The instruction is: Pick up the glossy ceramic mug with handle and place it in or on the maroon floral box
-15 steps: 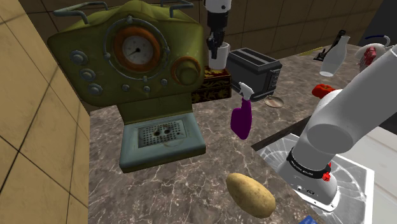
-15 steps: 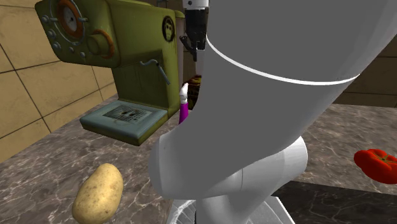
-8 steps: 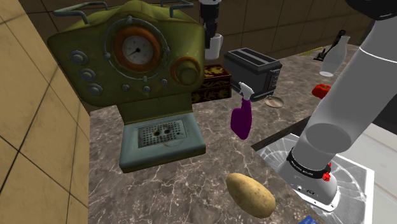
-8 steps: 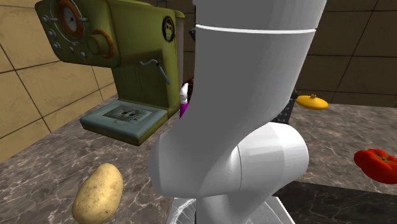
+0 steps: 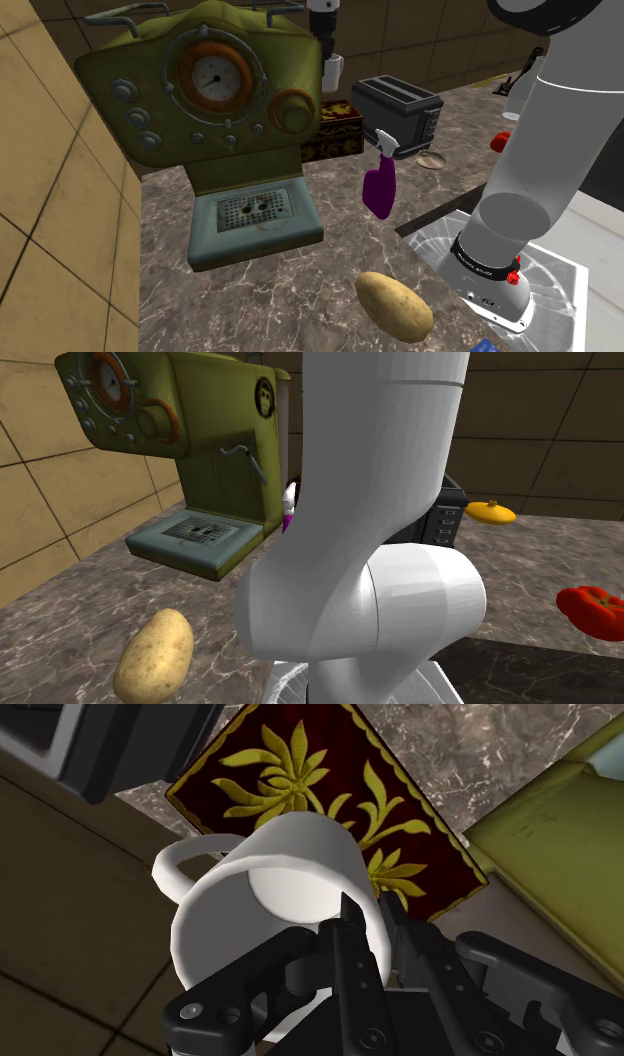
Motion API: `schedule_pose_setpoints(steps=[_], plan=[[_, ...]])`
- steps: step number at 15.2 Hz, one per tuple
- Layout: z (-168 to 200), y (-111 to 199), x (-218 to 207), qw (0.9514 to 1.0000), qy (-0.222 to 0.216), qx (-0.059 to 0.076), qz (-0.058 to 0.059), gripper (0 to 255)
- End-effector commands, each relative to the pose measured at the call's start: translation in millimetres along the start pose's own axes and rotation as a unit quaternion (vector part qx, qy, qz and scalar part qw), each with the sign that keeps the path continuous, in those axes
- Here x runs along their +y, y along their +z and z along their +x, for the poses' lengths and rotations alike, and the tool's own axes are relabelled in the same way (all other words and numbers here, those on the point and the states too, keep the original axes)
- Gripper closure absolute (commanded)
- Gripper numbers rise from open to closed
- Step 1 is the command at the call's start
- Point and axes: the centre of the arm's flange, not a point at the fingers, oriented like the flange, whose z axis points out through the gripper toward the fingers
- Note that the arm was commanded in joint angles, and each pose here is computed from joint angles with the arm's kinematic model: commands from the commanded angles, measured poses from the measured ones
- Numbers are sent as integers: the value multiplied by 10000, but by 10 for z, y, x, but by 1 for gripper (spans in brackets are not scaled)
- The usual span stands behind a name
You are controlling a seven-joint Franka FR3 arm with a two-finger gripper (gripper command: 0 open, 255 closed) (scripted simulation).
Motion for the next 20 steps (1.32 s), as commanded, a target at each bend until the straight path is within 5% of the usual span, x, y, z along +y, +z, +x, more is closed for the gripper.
schedule_pose_setpoints(steps=[1,13,20], plan=[[-3,98,1,10000,-1,4,-1,255],[-32,726,-29,10000,-1,4,-1,255],[-32,726,-29,10000,-1,4,-1,255]])
